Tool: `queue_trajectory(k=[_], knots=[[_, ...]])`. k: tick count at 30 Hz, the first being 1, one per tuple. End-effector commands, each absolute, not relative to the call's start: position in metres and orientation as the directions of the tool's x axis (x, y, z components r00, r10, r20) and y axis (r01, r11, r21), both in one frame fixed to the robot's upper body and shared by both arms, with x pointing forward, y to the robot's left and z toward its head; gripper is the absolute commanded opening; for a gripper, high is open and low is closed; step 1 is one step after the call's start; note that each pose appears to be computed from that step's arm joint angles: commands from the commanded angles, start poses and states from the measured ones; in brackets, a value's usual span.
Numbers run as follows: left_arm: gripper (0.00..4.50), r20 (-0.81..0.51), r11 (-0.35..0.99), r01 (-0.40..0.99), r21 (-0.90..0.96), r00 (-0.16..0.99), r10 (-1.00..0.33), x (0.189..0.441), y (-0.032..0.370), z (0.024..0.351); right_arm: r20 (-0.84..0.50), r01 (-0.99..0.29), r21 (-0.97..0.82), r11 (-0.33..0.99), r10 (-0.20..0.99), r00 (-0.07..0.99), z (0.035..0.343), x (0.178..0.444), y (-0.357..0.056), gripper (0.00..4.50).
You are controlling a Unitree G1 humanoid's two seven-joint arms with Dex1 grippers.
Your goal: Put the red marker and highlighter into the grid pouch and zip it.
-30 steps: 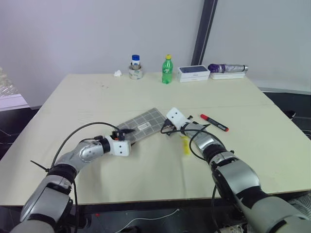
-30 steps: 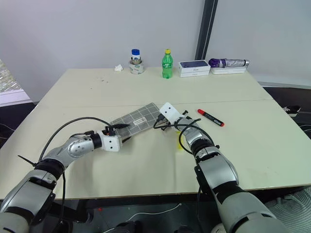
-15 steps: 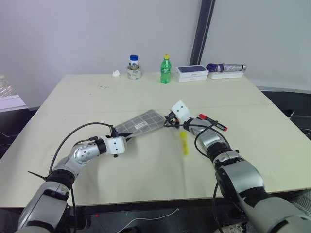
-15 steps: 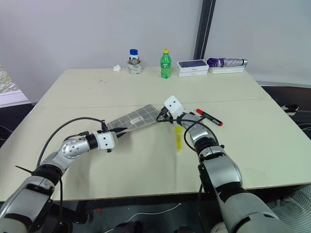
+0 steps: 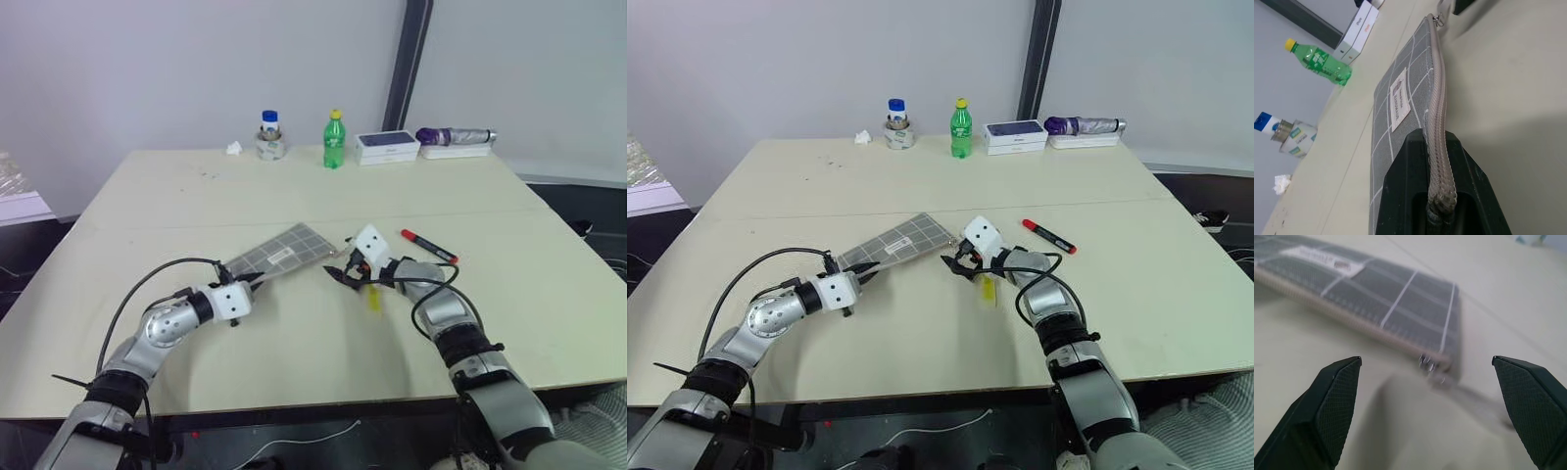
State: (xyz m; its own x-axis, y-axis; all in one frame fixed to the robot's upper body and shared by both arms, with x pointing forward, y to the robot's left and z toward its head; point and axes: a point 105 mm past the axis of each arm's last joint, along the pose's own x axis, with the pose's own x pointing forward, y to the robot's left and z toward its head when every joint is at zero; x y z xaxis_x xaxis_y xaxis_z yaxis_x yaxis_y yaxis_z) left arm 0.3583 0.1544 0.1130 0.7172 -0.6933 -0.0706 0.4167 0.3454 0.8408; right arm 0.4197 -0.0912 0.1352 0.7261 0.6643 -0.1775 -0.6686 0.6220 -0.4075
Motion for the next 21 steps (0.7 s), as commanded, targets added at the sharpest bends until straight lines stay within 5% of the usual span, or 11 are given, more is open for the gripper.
queue_trajectory(k=[1, 11, 14, 21], knots=[[0.00, -0.033, 0.327, 0.359, 0.874, 0.715, -0.699, 0.355, 0.159, 0.128, -0.157, -0.624, -0.477, 0.619, 0.639, 0.753, 0.146, 0.427, -0.090, 4.44], [0.00, -0.007, 0.344, 0.330, 0.879, 0.731, -0.682, 0.350, 0.159, 0.125, -0.236, -0.598, -0.515, 0.614, 0.569, 0.788, 0.130, 0.443, -0.087, 4.44], [0.00, -0.008, 0.344, 0.330, 0.879, 0.733, -0.681, 0.348, 0.159, 0.124, -0.228, -0.582, -0.513, 0.631, 0.554, 0.801, 0.130, 0.447, -0.087, 3.59], [0.00, 0.001, 0.353, 0.317, 0.880, 0.742, -0.670, 0.348, 0.162, 0.125, -0.235, -0.587, -0.530, 0.612, 0.560, 0.795, 0.126, 0.445, -0.089, 0.04]])
